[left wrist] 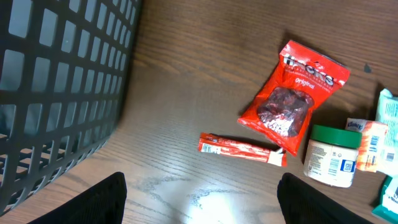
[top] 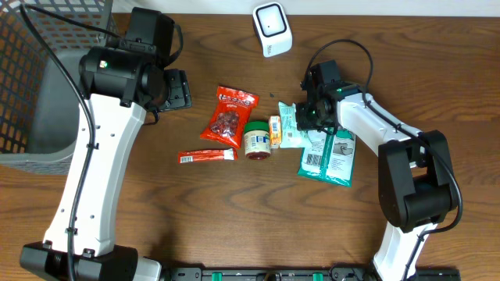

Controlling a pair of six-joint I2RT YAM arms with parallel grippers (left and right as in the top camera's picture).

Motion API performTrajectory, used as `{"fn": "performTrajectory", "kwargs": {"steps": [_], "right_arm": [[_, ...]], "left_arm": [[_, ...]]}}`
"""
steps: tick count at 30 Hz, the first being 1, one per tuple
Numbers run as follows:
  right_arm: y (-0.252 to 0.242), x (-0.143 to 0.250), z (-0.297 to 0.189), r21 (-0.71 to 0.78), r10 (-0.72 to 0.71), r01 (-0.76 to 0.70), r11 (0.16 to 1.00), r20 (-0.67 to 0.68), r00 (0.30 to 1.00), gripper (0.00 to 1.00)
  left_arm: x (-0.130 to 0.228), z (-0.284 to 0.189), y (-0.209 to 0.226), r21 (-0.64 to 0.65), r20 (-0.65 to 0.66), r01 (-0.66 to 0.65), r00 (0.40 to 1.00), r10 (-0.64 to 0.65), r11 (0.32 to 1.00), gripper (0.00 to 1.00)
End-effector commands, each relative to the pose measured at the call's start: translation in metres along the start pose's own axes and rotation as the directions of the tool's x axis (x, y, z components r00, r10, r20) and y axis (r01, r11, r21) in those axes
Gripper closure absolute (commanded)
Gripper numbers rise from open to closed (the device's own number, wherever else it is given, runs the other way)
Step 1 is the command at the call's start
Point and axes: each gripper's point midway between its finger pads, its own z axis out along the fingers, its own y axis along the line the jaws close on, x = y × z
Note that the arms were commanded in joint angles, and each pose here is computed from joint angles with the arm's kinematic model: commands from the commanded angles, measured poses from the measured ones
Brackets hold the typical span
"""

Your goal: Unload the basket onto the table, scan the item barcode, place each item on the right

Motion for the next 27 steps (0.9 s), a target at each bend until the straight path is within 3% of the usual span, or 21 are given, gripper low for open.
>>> {"fn": "performTrajectory", "kwargs": {"steps": [1, 6, 11, 18, 27], "right_arm": [[-0.01, -0.006, 0.001, 0.05, -0.019, 0.018, 0.999, 0.014, 1.0, 0.99], [0.004, -0.032, -0.044, 0.034, -0.028, 0.026, 0.999, 0.077, 0.997, 0.96], [0.021, -0.017, -0.072, -0.039, -0.028, 0.029, 0.999, 0.024, 0.999, 0.96], [0.025, 0.033, -0.053, -0.053, -0.023, 0.015, 0.998, -0.142, 0.99, 0.97], [-0.006, 0.077, -0.009, 0.056, 0.008, 0.001, 0.998, -0.163, 0.987, 0.96]], "left_arm": [[0.002, 0.001, 0.001, -0.004, -0.006, -0.018, 1.0, 0.018, 1.0, 0.22], [0.002, 0.001, 0.001, -0.004, -0.006, -0.018, 1.0, 0.018, 1.0, 0.22], [0.002, 0.001, 0.001, -0.004, -0.006, -0.018, 1.0, 0.018, 1.0, 0.22], [0.002, 0.001, 0.001, -0.004, -0.006, -0.018, 1.0, 0.018, 1.0, 0.22], [0.002, 0.001, 0.001, -0.004, -0.006, -0.018, 1.0, 0.018, 1.0, 0.22]]}}
